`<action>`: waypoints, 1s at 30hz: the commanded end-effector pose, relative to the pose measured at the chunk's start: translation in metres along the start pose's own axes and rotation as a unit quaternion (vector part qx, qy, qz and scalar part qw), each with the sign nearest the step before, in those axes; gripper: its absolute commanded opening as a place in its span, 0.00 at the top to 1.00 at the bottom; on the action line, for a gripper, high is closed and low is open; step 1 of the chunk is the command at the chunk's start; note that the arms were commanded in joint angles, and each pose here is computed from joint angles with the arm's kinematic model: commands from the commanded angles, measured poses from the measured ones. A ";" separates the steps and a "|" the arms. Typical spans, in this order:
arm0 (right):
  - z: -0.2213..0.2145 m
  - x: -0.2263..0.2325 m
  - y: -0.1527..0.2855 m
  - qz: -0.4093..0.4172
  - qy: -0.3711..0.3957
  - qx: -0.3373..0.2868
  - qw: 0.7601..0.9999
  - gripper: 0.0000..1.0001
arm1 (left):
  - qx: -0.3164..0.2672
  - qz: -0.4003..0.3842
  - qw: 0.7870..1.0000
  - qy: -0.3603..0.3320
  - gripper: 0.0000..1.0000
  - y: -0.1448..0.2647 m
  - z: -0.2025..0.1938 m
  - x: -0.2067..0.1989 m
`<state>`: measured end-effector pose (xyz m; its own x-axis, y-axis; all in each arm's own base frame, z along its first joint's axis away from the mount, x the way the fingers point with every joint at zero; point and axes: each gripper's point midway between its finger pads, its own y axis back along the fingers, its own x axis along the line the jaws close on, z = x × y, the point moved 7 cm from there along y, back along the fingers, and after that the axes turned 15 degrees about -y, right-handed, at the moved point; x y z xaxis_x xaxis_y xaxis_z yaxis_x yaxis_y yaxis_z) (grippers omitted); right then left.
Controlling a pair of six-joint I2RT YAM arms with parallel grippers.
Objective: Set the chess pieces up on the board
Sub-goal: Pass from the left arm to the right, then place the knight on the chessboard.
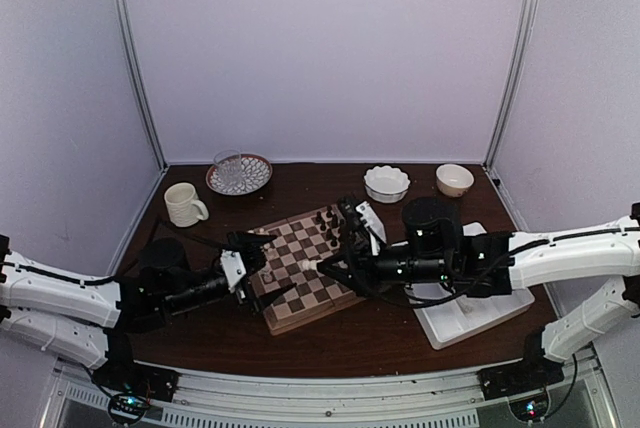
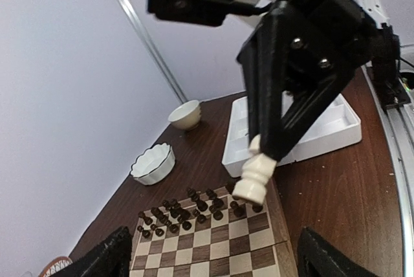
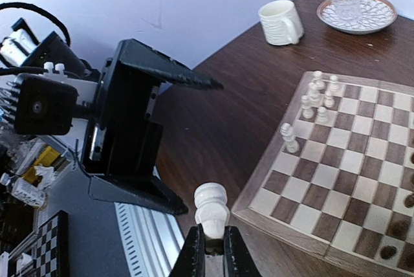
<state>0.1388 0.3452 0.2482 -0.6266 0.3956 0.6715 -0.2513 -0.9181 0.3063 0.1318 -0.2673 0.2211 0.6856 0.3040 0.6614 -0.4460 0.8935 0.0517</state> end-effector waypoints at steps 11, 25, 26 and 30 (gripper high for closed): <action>0.013 -0.030 -0.014 -0.278 0.062 0.121 0.951 1.00 | 0.135 0.230 0.953 0.141 0.05 0.032 -0.036 0.069; 0.004 -0.067 -0.079 -0.409 0.105 0.234 0.876 0.99 | 0.237 0.371 0.876 0.198 0.02 0.060 -0.046 0.097; 0.002 -0.070 -0.083 -0.412 0.105 0.240 0.873 0.99 | 0.243 0.378 0.870 0.201 0.02 0.060 -0.046 0.098; -0.003 -0.074 -0.096 -0.409 0.104 0.257 0.870 0.96 | 0.269 0.386 0.861 0.196 0.02 0.056 -0.050 0.100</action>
<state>0.2063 0.4022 0.1668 -0.5125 0.8586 0.0121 -0.3480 -0.2206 0.9112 0.1977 -0.1744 0.2487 0.2422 0.8952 0.3742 -0.9702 0.2202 0.1012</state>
